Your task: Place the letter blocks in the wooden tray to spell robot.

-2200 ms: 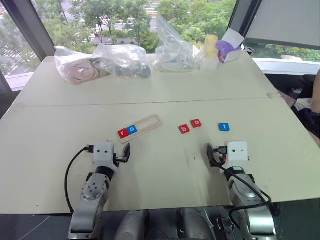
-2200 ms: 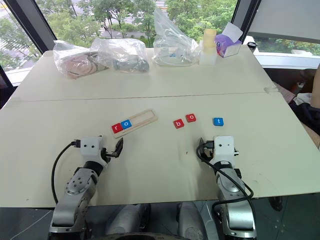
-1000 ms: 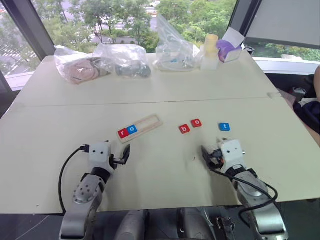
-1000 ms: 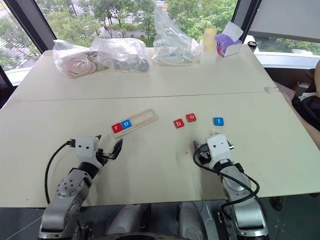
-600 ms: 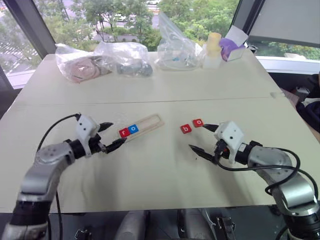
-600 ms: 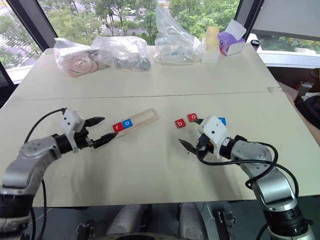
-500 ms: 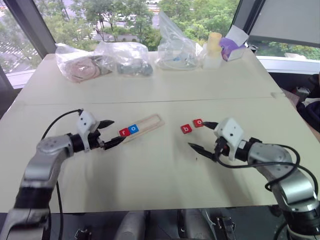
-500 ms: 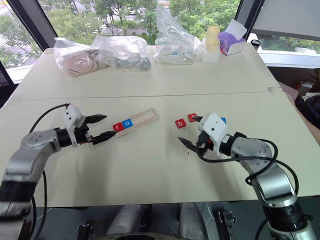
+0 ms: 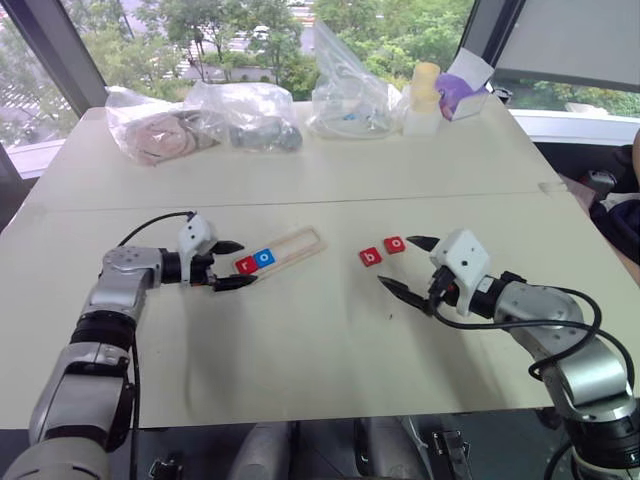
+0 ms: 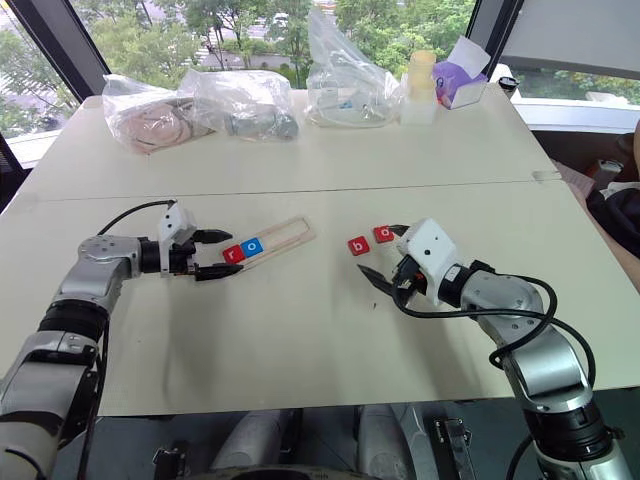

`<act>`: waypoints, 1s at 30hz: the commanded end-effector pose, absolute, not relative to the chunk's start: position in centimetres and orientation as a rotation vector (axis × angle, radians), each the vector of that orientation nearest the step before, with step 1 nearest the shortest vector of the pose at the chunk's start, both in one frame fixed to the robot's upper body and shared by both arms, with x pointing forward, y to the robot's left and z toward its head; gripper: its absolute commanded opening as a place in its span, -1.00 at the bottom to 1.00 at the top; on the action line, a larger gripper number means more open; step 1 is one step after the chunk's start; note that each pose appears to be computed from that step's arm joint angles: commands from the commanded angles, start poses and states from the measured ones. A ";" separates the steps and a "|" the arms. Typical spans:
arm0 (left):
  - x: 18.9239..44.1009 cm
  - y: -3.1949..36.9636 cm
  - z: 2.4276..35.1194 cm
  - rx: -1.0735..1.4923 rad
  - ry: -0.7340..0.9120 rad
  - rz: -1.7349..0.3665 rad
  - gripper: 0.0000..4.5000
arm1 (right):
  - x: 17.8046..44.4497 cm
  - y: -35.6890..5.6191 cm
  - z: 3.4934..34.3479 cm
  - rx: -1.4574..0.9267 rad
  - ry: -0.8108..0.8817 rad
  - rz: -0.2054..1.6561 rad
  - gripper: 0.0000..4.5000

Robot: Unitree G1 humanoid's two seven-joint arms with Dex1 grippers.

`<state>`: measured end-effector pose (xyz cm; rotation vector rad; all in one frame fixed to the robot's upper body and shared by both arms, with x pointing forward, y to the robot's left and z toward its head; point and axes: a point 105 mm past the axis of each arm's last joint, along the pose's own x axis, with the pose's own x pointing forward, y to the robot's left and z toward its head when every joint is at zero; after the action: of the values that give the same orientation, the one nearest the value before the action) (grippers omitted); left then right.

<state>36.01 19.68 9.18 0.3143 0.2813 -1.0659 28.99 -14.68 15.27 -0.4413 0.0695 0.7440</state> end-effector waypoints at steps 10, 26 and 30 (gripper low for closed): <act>35.9 19.2 8.6 0.342 0.290 -1.106 1.00 | 28.8 -14.3 16.4 -0.482 0.021 0.740 0.99; 35.0 19.3 6.5 0.420 0.342 -1.099 1.00 | 28.6 -14.1 16.5 -0.492 0.025 0.745 0.99; 35.0 19.5 6.0 0.418 0.351 -1.074 1.00 | 28.6 -14.0 16.5 -0.492 0.026 0.748 0.99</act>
<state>35.72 18.98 8.32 0.4028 0.2547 -1.0809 29.07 -14.79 14.94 -0.4547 0.0904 0.7299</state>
